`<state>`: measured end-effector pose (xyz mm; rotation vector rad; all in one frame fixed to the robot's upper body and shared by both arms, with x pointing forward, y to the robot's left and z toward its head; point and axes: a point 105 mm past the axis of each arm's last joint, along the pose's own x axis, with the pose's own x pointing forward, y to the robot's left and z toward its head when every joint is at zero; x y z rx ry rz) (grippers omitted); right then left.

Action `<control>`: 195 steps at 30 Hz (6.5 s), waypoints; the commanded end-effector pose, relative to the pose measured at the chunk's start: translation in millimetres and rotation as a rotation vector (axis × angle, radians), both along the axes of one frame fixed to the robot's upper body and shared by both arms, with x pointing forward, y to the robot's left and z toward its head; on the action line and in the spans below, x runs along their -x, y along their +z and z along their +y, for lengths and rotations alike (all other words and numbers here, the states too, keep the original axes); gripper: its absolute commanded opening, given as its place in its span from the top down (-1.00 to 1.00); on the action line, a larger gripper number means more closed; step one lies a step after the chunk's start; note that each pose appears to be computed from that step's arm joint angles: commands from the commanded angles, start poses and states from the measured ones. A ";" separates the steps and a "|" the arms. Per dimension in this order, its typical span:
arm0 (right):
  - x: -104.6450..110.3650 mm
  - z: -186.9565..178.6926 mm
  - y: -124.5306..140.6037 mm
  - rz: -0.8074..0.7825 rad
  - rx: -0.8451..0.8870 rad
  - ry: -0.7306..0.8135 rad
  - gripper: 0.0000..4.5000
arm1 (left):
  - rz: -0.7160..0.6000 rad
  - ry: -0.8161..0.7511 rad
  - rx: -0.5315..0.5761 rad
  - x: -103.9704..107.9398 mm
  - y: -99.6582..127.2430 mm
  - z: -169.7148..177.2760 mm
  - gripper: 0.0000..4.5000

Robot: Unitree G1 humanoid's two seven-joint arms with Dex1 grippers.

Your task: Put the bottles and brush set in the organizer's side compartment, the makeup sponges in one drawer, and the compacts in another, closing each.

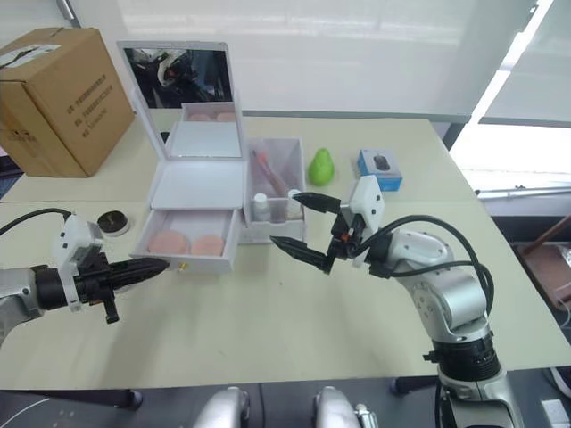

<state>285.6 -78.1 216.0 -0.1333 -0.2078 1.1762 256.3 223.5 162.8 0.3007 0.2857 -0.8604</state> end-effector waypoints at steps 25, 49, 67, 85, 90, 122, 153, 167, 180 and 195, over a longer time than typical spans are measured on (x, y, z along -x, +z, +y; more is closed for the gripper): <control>1.4 2.5 13.3 -0.065 0.001 -0.039 -1.00 | -0.228 0.141 -0.024 -82.1 -6.9 -39.5 0.99; 1.6 4.4 7.4 -0.047 0.022 -0.034 -1.00 | -0.242 0.182 -0.012 -77.7 8.0 -33.7 0.99; -6.5 -82.2 -2.4 -0.009 0.062 -0.242 -1.00 | -0.151 0.462 0.118 26.2 39.6 123.3 0.99; 14.7 -216.3 -48.7 0.094 0.231 -0.602 -1.00 | -0.125 0.736 -0.092 71.3 25.2 236.1 -0.97; 5.5 -197.5 -40.6 0.063 0.202 -0.575 -1.00 | -0.124 0.671 -0.034 63.9 15.1 215.7 -0.97; 22.5 15.9 23.7 -0.057 0.015 0.311 -1.00 | -0.479 0.717 0.262 -72.0 -74.9 -75.6 -0.97; 19.3 11.0 19.6 -0.048 0.026 0.243 -1.00 | -0.423 0.689 0.256 -66.7 -85.2 -78.3 0.75; 14.6 6.9 17.4 -0.056 0.048 0.211 -1.00 | -0.315 0.605 0.199 9.4 -80.5 -74.7 0.75; 11.9 6.2 16.3 -0.049 0.046 0.198 -1.00 | -0.315 0.622 0.201 10.6 -73.4 -66.4 -0.07; -7.5 -112.1 -38.0 0.096 0.142 -0.259 -1.00 | -0.103 0.586 0.066 78.2 -36.3 130.6 -0.99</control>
